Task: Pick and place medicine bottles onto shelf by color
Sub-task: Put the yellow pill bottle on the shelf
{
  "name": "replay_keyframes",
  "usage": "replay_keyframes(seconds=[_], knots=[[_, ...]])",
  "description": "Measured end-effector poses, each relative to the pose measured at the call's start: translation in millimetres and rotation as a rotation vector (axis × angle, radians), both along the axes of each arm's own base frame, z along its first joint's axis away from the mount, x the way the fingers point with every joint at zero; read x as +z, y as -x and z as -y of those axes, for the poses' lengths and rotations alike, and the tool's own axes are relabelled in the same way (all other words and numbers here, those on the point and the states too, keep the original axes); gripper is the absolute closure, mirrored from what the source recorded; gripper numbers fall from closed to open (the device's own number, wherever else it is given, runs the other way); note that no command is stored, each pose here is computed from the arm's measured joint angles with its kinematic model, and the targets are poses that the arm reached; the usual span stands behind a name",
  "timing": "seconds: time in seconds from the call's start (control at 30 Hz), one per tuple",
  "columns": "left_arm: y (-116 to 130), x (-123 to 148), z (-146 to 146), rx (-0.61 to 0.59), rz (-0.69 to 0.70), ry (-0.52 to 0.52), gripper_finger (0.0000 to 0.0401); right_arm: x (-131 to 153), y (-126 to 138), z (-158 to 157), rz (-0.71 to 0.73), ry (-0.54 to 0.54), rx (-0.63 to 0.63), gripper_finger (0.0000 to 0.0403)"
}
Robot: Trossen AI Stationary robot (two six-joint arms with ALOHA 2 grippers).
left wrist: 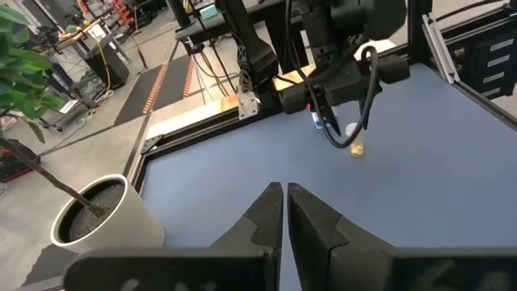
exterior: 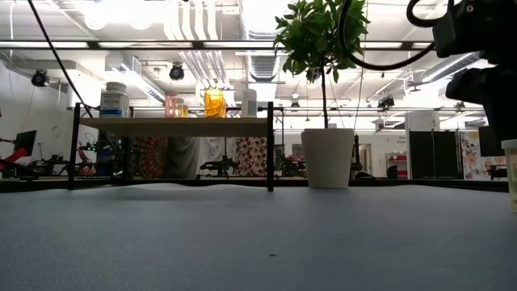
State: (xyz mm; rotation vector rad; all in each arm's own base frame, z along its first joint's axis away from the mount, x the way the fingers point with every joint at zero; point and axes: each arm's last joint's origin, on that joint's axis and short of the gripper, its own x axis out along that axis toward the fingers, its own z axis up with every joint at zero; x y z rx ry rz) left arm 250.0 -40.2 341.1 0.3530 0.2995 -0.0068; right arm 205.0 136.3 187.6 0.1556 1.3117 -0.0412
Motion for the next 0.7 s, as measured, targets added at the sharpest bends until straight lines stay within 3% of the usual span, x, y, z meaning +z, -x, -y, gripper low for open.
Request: replay_keyframes(seconds=[0.13, 0.37, 0.57, 0.7], knots=[[-1, -1, 0, 0.0, -0.003, 0.0, 0.0397, -4, -2, -1, -0.003, 0.027, 0.017, 0.0231], [-12, -11, 2, 0.009, -0.036, 0.031, 0.0397, -4, -5, 2, 0.02, 0.046, 0.039, 0.0309], [-30, -31, 6, 0.039, -0.1, 0.109, 0.0397, 7, -15, 25, 0.08, 0.091, 0.088, 0.0309], [-42, -48, 10, 0.076, -0.157, 0.19, 0.0397, 23, -32, 47, 0.164, 0.165, 0.113, 0.0287]])
